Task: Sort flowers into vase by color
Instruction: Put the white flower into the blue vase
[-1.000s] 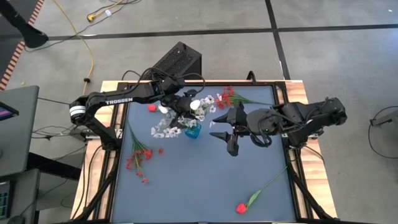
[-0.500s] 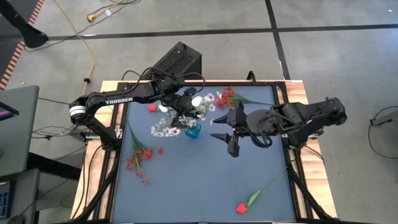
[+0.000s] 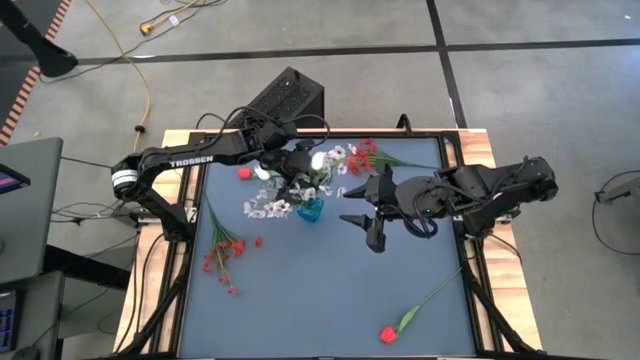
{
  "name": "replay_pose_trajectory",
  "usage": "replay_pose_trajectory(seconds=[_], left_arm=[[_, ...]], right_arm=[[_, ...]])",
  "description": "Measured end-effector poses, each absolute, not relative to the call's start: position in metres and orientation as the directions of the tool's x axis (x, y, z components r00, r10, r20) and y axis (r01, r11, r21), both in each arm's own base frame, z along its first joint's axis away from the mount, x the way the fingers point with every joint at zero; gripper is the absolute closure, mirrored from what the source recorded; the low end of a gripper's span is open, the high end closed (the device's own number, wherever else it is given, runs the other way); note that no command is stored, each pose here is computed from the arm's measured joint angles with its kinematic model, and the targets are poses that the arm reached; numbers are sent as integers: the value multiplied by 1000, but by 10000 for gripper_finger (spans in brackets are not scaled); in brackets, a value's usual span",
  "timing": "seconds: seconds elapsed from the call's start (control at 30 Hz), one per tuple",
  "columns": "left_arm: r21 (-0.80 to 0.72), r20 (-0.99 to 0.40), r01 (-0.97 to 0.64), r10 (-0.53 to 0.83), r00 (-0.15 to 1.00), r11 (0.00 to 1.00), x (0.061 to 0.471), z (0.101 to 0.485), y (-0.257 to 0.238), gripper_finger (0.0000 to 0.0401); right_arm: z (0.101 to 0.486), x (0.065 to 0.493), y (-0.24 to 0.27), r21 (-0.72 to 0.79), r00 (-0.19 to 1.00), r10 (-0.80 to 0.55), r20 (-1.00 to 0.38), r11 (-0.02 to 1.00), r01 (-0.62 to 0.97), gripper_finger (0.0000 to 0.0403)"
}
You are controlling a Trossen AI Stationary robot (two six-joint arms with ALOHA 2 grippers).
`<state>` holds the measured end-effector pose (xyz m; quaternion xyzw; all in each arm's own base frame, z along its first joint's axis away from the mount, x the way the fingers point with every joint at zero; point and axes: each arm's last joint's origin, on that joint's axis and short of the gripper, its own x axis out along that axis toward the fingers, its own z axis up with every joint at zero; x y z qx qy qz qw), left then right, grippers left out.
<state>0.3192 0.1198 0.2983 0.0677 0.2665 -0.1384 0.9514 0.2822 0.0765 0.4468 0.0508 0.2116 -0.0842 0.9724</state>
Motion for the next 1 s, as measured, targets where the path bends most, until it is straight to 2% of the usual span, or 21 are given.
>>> replay_pose_trajectory(seconds=[0.37, 0.57, 1.0], left_arm=[[90, -497, 282, -203, 844, 955, 320, 323, 124, 268], [155, -572, 259, -128, 811, 953, 315, 332, 125, 268], [163, -644, 275, -109, 757, 948, 305, 357, 122, 269]], right_arm=[[447, 282, 77, 62, 895, -142, -423, 981, 186, 138], [447, 282, 77, 63, 895, -142, -423, 981, 186, 138], [447, 282, 77, 44, 895, -142, -422, 983, 177, 138]])
